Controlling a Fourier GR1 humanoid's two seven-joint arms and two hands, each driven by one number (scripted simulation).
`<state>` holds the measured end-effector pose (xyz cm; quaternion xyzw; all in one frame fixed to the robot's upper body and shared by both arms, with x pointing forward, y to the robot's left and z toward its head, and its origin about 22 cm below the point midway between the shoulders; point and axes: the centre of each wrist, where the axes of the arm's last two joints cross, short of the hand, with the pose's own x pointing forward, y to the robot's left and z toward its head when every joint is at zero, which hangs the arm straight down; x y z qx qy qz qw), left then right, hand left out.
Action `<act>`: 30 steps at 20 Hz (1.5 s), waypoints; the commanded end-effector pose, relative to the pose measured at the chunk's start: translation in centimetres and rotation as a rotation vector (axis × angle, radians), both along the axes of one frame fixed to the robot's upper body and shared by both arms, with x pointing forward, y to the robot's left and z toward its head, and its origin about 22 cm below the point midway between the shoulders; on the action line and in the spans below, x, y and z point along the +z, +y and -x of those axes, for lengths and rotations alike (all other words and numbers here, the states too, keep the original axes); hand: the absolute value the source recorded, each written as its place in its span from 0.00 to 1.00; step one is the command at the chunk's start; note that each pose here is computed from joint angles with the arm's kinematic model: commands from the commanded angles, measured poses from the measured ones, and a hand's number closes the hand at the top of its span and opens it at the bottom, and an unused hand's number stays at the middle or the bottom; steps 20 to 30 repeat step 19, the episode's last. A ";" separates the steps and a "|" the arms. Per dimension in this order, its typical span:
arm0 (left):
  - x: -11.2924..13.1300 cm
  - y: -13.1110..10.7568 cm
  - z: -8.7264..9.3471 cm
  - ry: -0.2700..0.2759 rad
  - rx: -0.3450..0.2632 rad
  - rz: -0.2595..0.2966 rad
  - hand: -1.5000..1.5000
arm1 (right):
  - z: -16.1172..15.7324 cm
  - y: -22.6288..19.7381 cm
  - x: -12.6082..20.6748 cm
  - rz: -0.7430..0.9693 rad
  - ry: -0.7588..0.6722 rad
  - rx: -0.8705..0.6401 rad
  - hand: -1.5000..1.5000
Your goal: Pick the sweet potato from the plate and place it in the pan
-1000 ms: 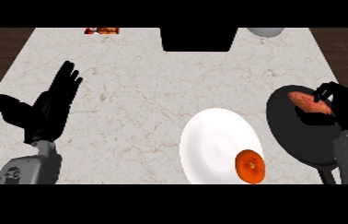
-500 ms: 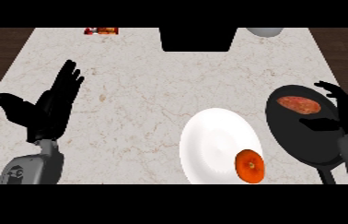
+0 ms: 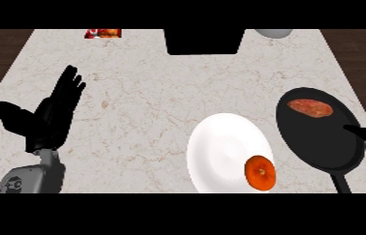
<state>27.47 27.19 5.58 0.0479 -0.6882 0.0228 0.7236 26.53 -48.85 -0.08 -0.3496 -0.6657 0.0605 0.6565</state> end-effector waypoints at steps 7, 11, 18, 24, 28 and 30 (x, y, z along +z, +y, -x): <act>-0.8 0.7 -1.0 0.018 0.008 -0.011 0.50 | 11.8 -8.8 1.2 -0.289 -0.149 0.113 0.00; -0.7 -1.1 0.2 0.009 -0.004 -0.010 0.50 | 16.4 -10.7 1.5 -0.273 -0.155 0.139 0.00; 1.3 -0.7 -1.0 -0.013 0.008 -0.007 0.50 | 18.9 -11.1 1.0 -0.236 -0.153 0.099 0.00; 0.3 1.4 0.1 0.003 -0.001 -0.005 0.50 | 18.8 -10.7 1.0 -0.247 -0.141 0.121 0.00; 0.3 1.4 0.1 0.003 -0.001 -0.005 0.50 | 18.8 -10.7 1.0 -0.247 -0.141 0.121 0.00; 0.3 1.4 0.1 0.003 -0.001 -0.005 0.50 | 18.8 -10.7 1.0 -0.247 -0.141 0.121 0.00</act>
